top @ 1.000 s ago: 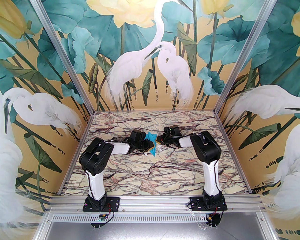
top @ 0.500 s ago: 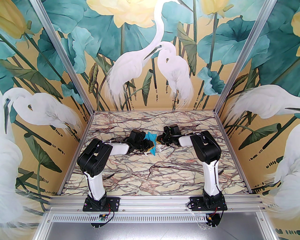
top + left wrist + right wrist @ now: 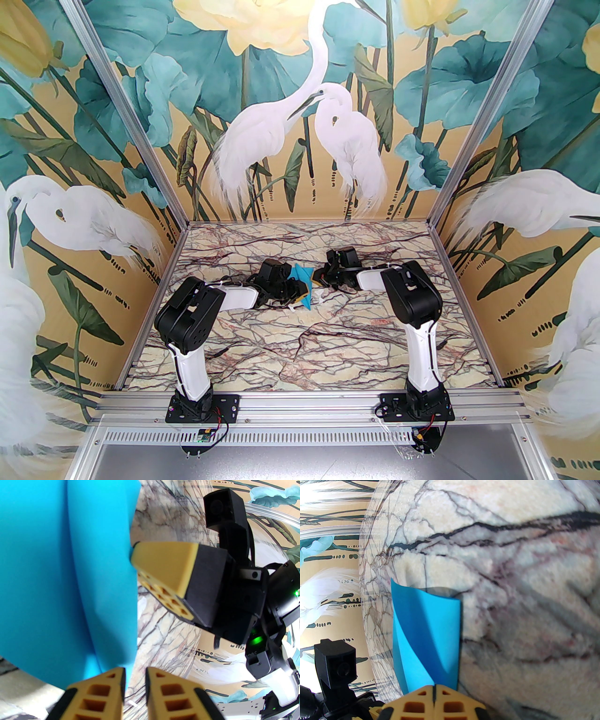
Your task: Fold a paper plane with a square sheet of paper (fold left side to right side)
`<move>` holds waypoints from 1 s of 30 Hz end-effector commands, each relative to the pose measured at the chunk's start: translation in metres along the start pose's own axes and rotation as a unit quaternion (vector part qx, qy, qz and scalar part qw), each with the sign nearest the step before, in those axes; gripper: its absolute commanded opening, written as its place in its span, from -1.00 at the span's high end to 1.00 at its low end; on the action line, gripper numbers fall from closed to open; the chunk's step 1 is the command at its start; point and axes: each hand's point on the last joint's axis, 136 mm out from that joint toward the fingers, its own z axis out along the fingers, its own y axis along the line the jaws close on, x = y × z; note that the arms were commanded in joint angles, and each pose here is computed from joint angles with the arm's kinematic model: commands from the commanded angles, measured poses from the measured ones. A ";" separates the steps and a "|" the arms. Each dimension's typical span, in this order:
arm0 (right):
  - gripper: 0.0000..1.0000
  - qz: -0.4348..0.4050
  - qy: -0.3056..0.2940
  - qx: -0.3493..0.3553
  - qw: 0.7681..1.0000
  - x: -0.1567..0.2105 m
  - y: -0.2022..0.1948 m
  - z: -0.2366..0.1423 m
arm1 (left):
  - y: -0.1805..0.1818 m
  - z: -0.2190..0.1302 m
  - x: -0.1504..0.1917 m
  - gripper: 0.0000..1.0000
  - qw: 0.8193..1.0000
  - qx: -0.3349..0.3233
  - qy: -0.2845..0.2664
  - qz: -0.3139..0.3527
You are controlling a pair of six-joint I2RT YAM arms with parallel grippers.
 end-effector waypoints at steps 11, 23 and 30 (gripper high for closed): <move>1.00 -0.006 0.000 0.023 1.000 0.002 -0.008 0.000 | -0.016 0.001 0.024 0.62 0.999 0.030 0.035 0.025; 1.00 -0.008 0.000 0.020 1.000 0.002 -0.006 0.000 | -0.003 0.004 0.037 0.62 0.998 0.032 0.051 0.020; 1.00 -0.009 0.001 0.020 1.000 0.002 -0.004 0.000 | 0.003 0.009 0.038 0.62 0.998 0.031 0.054 0.014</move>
